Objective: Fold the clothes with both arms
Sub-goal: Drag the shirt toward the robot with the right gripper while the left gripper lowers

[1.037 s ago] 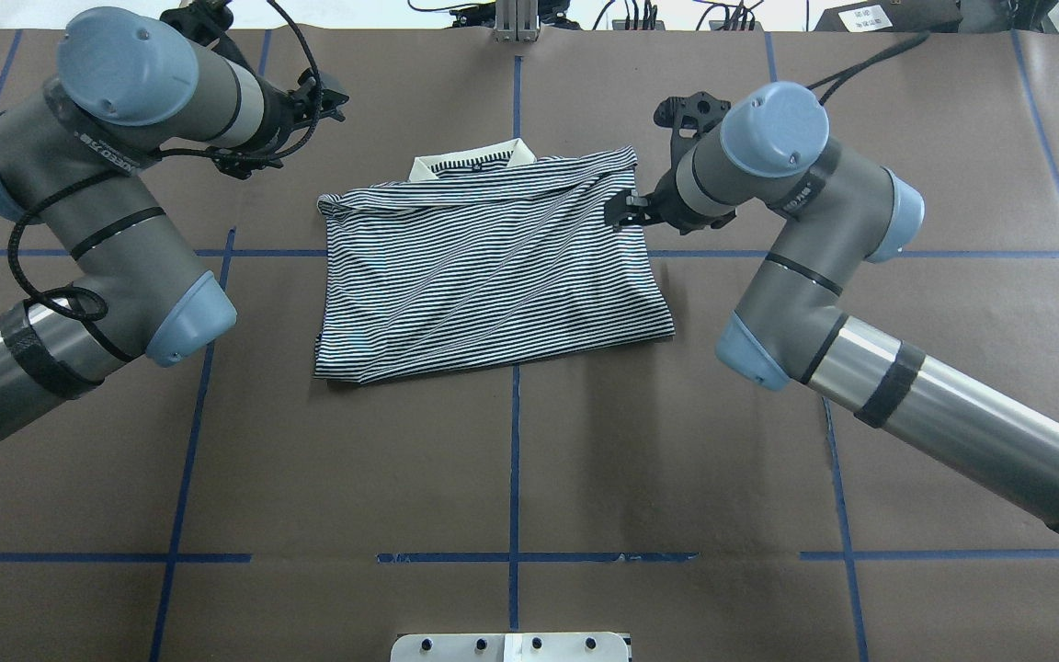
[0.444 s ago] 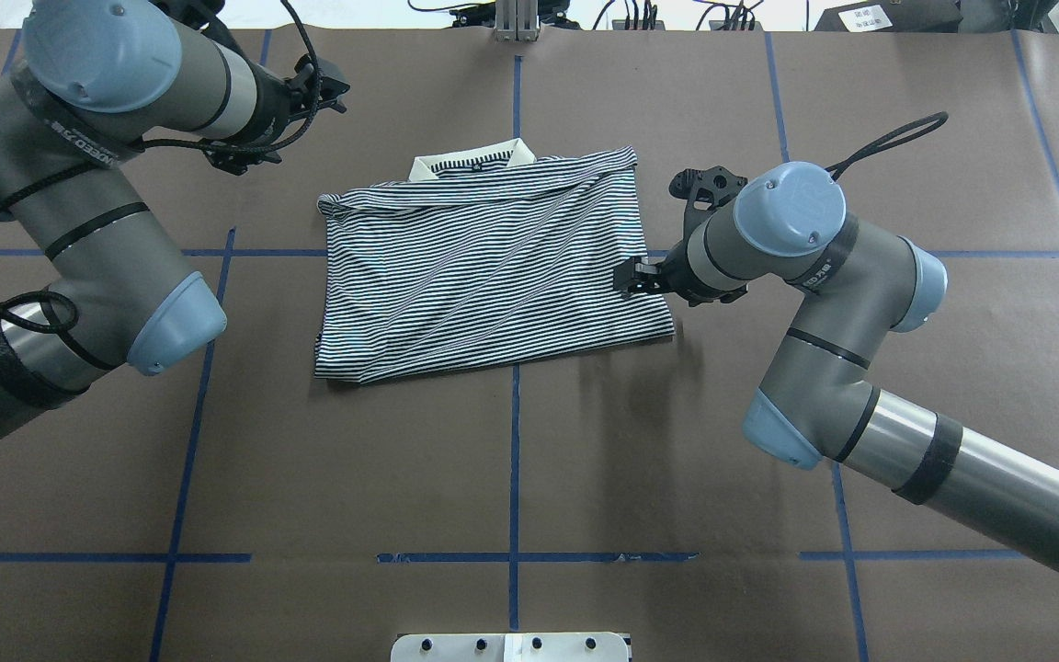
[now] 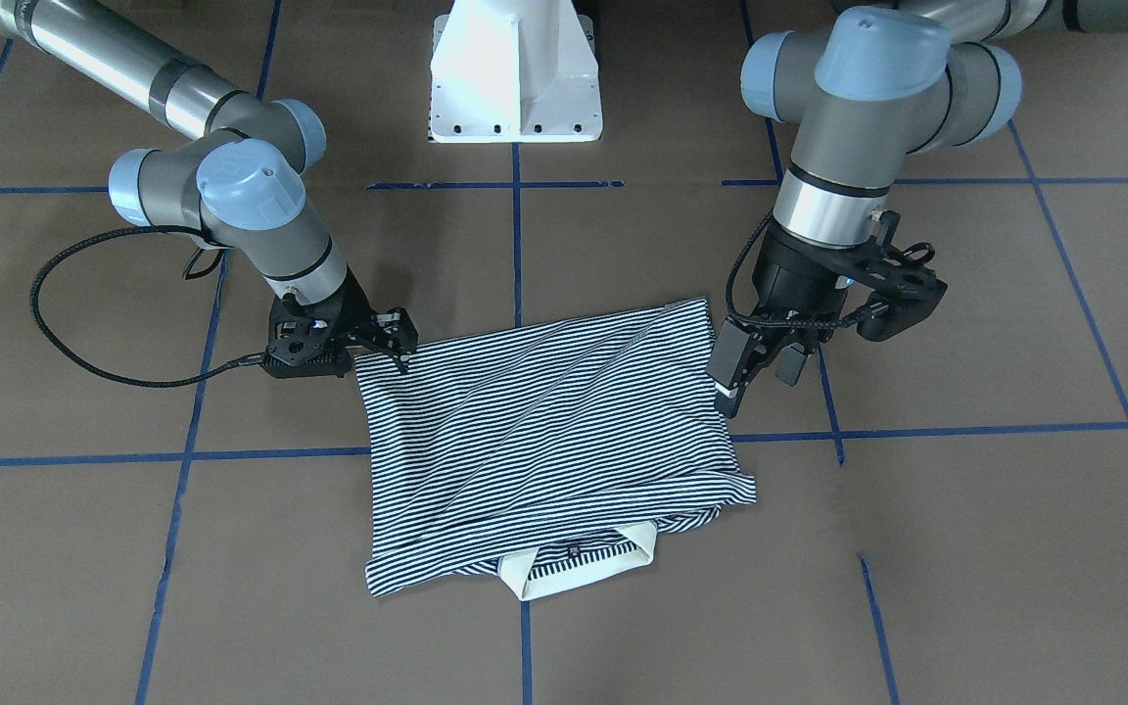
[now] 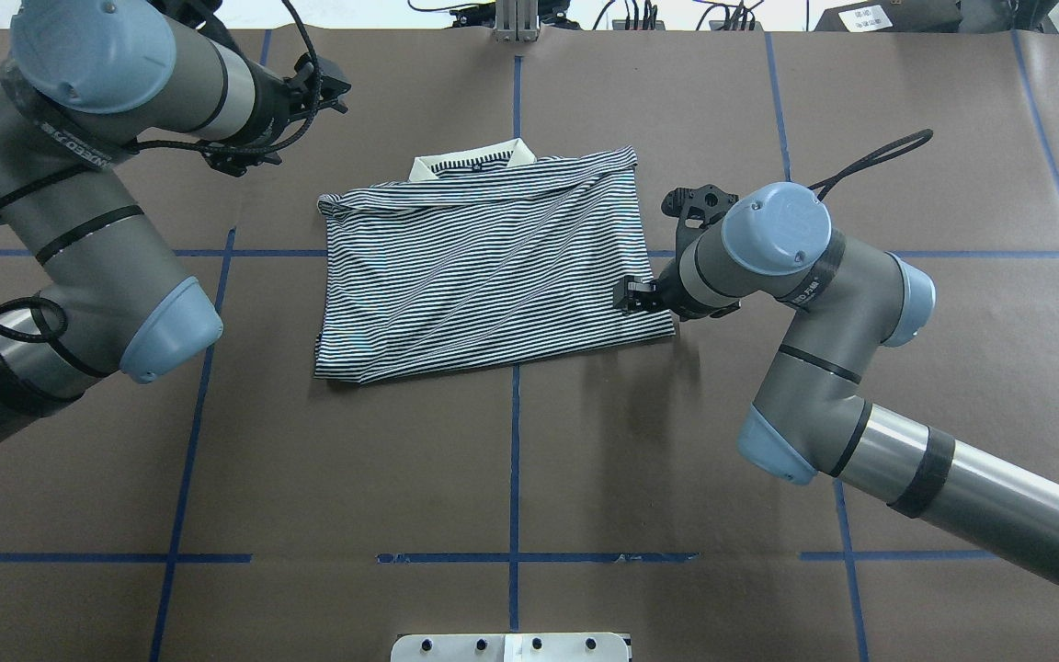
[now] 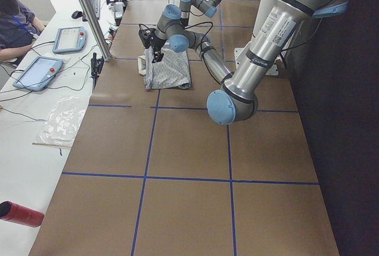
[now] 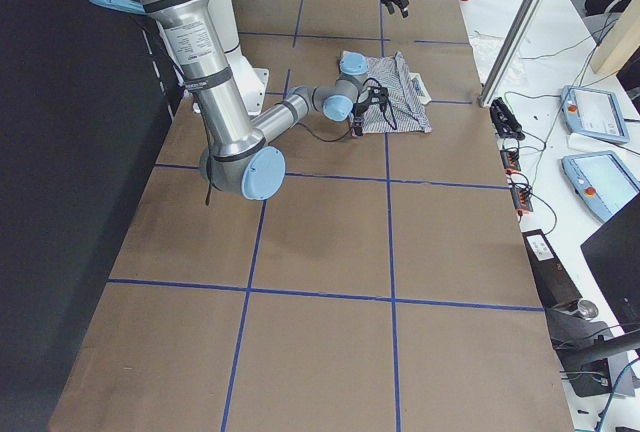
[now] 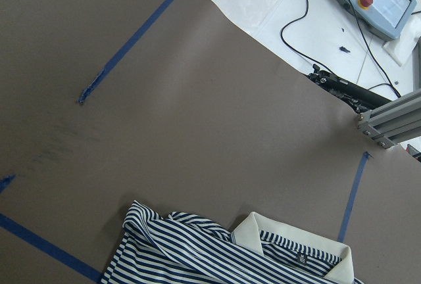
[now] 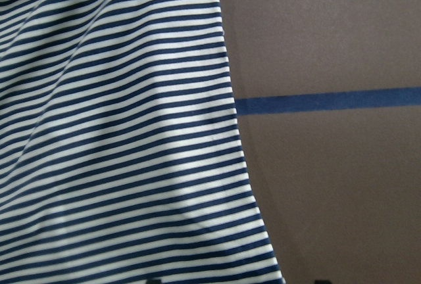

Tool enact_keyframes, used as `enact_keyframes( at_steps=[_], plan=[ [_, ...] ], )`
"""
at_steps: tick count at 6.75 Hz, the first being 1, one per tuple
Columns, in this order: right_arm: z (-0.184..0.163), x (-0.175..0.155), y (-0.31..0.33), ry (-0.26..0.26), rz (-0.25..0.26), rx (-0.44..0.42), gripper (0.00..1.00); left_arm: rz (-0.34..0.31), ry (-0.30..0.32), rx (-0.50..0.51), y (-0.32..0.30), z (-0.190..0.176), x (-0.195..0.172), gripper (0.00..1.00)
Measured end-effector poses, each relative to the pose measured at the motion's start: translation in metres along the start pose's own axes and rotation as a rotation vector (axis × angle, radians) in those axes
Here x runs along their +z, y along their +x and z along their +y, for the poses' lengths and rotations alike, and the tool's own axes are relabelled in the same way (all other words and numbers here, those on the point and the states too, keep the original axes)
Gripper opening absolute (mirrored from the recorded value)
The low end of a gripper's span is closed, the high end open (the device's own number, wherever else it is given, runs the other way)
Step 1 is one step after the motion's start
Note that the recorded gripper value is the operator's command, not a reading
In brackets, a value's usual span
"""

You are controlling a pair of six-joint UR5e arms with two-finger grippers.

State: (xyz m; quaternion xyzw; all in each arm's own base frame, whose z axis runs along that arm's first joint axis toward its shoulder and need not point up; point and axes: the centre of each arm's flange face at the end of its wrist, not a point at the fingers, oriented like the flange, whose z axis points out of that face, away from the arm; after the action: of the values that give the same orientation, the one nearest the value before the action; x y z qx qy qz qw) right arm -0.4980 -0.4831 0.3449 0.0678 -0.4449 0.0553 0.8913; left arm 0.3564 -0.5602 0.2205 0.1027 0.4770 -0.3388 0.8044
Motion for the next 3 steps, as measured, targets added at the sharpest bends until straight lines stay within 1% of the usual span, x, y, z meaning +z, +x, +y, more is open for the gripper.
enact_keyframes(
  at_steps=[1, 2, 3],
  plan=[
    [0.0004, 0.0008, -0.0002, 0.003, 0.002, -0.005, 0.06, -0.001, 0.0, 0.0, -0.0038, 0.0003, -0.0015, 1.0],
    [0.0002, 0.001, 0.0, 0.005, 0.003, -0.007, 0.0, -0.002, -0.001, 0.0, -0.0065, 0.0008, -0.0018, 1.0],
    [0.0001, 0.0014, 0.0003, 0.004, 0.006, -0.008, 0.0, -0.004, -0.002, 0.001, -0.0078, 0.0013, -0.0011, 1.0]
  ],
)
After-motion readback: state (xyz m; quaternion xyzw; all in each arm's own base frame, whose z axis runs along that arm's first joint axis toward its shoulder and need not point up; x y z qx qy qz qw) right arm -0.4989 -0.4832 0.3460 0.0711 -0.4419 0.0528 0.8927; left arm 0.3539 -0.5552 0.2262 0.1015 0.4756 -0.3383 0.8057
